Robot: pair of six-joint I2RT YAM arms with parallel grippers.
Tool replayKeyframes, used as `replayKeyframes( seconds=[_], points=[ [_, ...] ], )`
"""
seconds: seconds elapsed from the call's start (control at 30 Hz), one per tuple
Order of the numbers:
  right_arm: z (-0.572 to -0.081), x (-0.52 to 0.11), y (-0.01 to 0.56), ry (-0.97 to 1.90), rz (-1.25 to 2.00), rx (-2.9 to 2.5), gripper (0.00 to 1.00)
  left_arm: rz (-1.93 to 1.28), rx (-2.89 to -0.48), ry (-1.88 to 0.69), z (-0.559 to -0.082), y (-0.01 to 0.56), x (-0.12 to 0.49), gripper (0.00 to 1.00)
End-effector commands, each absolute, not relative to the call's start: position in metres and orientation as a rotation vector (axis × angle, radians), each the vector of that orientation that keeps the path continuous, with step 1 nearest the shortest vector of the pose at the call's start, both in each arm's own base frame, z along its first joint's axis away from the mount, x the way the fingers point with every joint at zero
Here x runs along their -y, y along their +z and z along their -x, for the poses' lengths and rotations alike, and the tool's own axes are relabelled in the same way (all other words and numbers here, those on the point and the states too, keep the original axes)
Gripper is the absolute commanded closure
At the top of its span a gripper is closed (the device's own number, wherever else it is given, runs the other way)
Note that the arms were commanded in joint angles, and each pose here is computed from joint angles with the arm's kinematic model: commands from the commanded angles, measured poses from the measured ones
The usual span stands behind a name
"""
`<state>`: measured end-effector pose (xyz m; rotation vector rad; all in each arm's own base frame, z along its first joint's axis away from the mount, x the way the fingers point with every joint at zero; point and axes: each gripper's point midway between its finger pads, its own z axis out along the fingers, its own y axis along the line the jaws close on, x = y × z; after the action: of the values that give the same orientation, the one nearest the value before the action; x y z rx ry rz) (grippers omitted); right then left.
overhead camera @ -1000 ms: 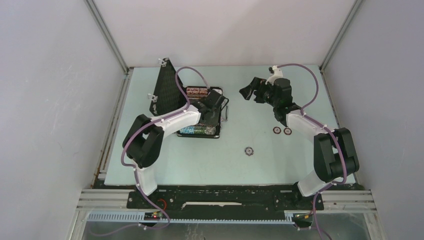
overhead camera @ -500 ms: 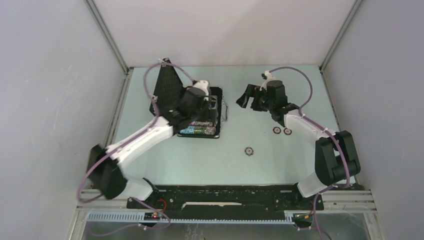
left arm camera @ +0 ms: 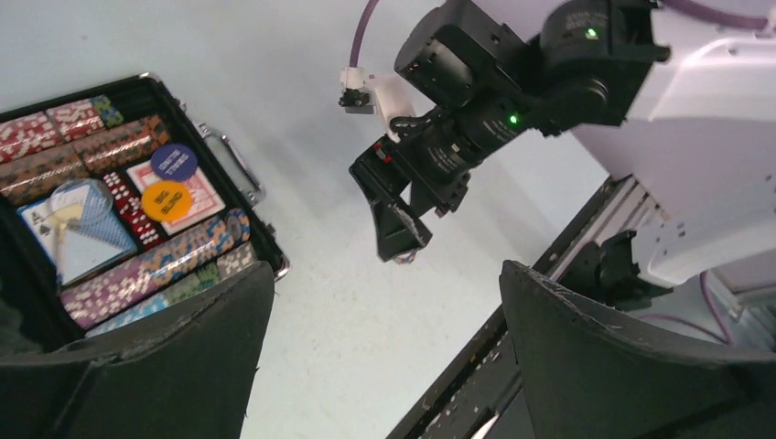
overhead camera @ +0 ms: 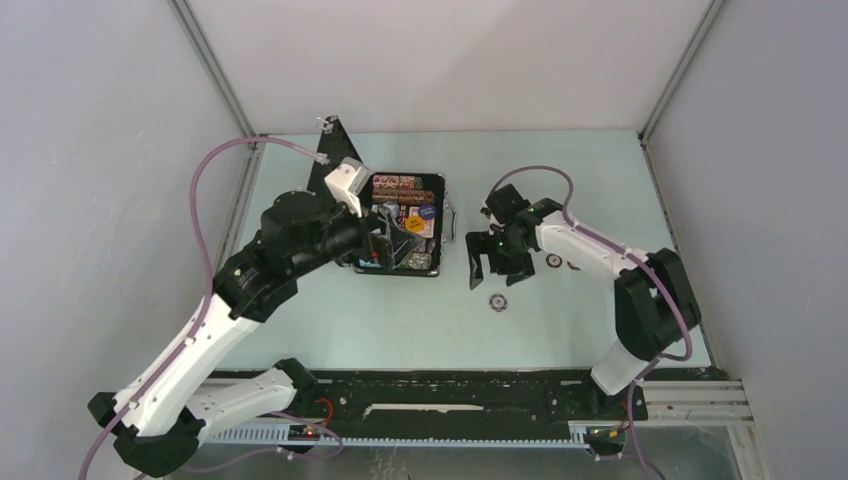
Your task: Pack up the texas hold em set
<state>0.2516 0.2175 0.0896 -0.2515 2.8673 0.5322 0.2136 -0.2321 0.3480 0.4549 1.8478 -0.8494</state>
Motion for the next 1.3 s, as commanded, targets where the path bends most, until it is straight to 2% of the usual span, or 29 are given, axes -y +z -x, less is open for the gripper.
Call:
replayKeyframes(
  seconds=[0.0, 0.13, 0.37, 0.83, 1.1, 1.27],
  points=[
    [-0.226, -0.19, 0.073, 0.311, 0.322, -3.06, 0.0, -0.54, -1.833, -0.765, -0.201, 0.344, 0.215, 0.02],
    [-0.226, -0.181, 0.059, 0.171, 0.342, -3.144, 0.03, -0.542, -1.836, -0.7, -0.204, 0.33, 0.206, 0.02],
    [-0.226, -0.181, 0.04, 0.094, 0.325, -3.206, 0.08, -0.563, -1.848, -0.67, -0.206, 0.318, 0.204, 0.02],
    [-0.233, -0.198, 0.013, 0.058, 0.337, -3.24, 0.28, -0.57, -1.832, -0.677, -0.204, 0.319, 0.203, 0.02],
    [-0.228, -0.199, 0.005, 0.01, 0.375, -3.249, 0.48, -0.578, -1.842, -0.678, -0.205, 0.316, 0.205, 0.03],
    [-0.228, -0.202, 0.003, -0.022, 0.391, -3.229, 0.5, -0.575, -1.852, -0.668, -0.207, 0.312, 0.205, 0.03]
  ],
)
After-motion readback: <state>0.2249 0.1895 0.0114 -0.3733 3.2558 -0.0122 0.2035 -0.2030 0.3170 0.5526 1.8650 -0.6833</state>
